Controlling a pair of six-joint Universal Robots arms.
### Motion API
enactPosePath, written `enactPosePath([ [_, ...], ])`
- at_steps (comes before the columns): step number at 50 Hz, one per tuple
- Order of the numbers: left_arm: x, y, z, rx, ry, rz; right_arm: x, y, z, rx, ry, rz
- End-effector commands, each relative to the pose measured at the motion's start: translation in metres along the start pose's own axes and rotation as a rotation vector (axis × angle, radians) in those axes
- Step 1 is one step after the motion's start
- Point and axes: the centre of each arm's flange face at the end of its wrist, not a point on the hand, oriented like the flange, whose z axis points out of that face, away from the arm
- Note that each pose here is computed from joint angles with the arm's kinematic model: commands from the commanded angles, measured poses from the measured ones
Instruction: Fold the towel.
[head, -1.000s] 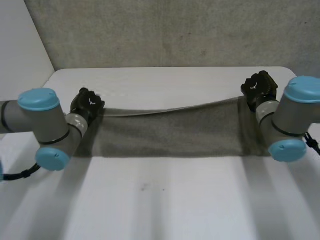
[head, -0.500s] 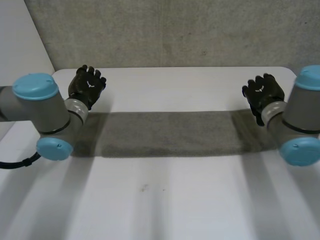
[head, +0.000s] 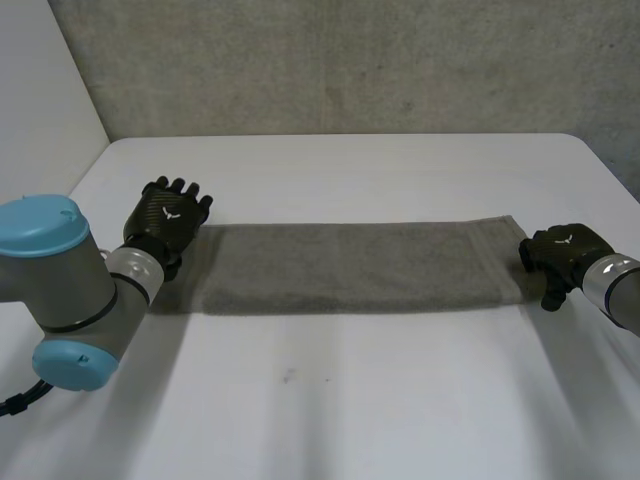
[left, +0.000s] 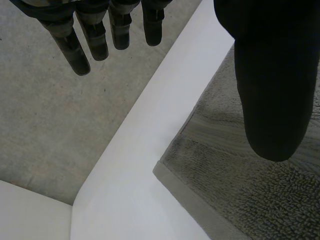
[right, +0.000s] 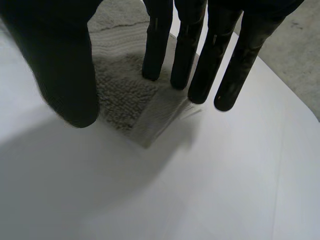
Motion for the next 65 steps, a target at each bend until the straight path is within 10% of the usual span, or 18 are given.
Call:
enactPosePath([
  [1,-0.001,0.002,0.001,-0.006,-0.003,0.001,0.004,0.006,0.007,0.009,0.022,-0.002],
  [35,0.000,0.003,-0.006,-0.014,0.002,0.000,0.100,0.001,-0.002,-0.037,0.377,-0.094],
  [50,-0.004,0.000,-0.006,-0.005,-0.012,-0.002,-0.120,-0.157,-0.038,0.637,-0.051,-0.247],
  [65,-0.002,0.000,-0.009,-0.008,-0.008,-0.004,-0.293,-0.113,-0.058,0.768,-0.397,-0.576],
])
